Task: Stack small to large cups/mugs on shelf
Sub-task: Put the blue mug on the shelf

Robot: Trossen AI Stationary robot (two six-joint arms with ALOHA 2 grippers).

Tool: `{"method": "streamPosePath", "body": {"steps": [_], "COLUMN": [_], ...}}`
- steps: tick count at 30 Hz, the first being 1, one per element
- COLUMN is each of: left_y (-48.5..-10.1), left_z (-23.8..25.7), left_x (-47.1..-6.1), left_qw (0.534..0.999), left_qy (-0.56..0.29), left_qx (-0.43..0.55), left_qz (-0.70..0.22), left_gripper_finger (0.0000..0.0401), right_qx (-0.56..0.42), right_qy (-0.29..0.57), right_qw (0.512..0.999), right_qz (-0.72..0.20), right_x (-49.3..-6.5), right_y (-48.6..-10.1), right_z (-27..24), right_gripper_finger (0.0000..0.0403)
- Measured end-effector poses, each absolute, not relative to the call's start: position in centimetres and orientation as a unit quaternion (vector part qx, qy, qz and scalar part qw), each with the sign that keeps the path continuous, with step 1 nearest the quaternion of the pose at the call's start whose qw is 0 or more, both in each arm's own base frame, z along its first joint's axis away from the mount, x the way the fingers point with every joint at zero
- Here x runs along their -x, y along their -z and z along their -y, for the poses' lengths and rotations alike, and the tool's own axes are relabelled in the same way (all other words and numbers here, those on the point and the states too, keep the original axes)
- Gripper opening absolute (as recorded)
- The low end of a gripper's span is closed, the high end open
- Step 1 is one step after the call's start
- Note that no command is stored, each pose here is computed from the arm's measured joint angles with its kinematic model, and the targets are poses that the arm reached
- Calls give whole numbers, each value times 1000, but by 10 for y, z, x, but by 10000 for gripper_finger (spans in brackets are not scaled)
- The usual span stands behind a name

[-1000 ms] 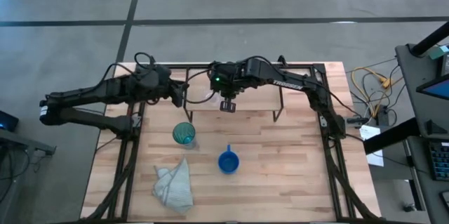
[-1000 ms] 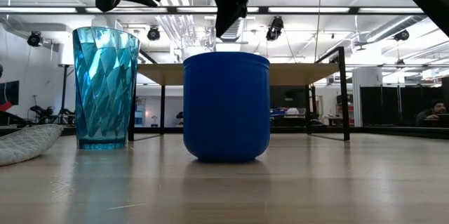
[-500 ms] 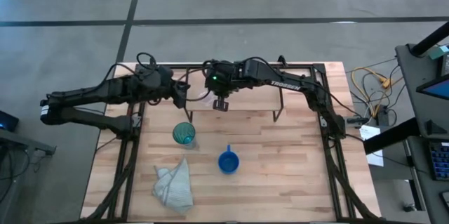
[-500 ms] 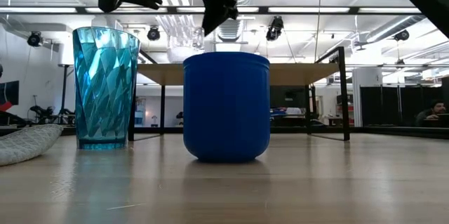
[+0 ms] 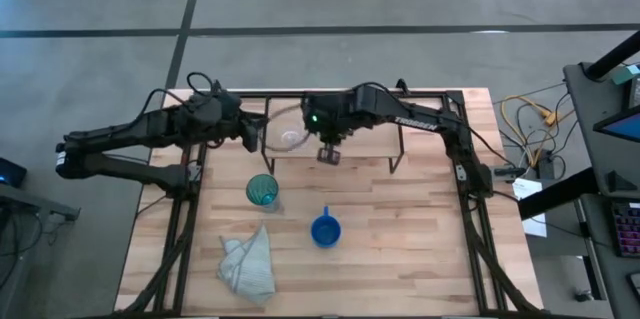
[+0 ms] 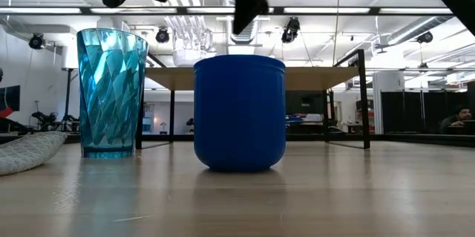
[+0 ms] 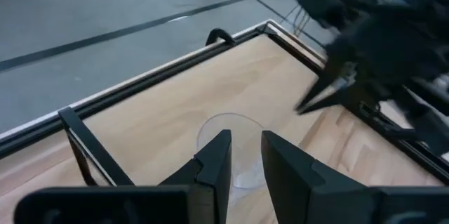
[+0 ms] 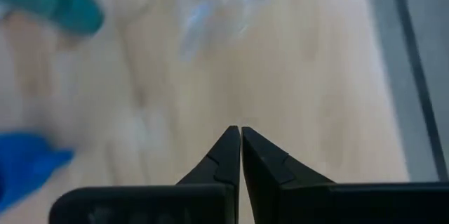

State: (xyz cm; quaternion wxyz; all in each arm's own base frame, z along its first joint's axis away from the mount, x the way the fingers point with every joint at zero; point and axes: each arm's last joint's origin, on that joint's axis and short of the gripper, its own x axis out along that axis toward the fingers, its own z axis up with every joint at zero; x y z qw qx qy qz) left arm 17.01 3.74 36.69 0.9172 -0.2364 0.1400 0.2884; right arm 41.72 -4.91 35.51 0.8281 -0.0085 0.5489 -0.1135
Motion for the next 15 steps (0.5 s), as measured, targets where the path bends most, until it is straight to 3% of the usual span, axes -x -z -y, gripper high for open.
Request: {"method": "streamPosePath", "body": {"steps": [6, 15], "left_y": [-369, -367], "left_z": [-32, -26], "left_x": [-168, -171], "left_qw": [928, 932], "left_qy": [-230, -212], "left_qx": [251, 246], "left_qz": [-150, -161], "left_gripper_finger": [66, 66], "right_qx": [20, 104], "right_qy": [75, 5], "right_qw": [803, 822], "right_qz": [-591, -560], "right_x": [-399, -396], "right_y": [-362, -365], "right_z": [-4, -78], "right_gripper_finger": [9, 9]}}
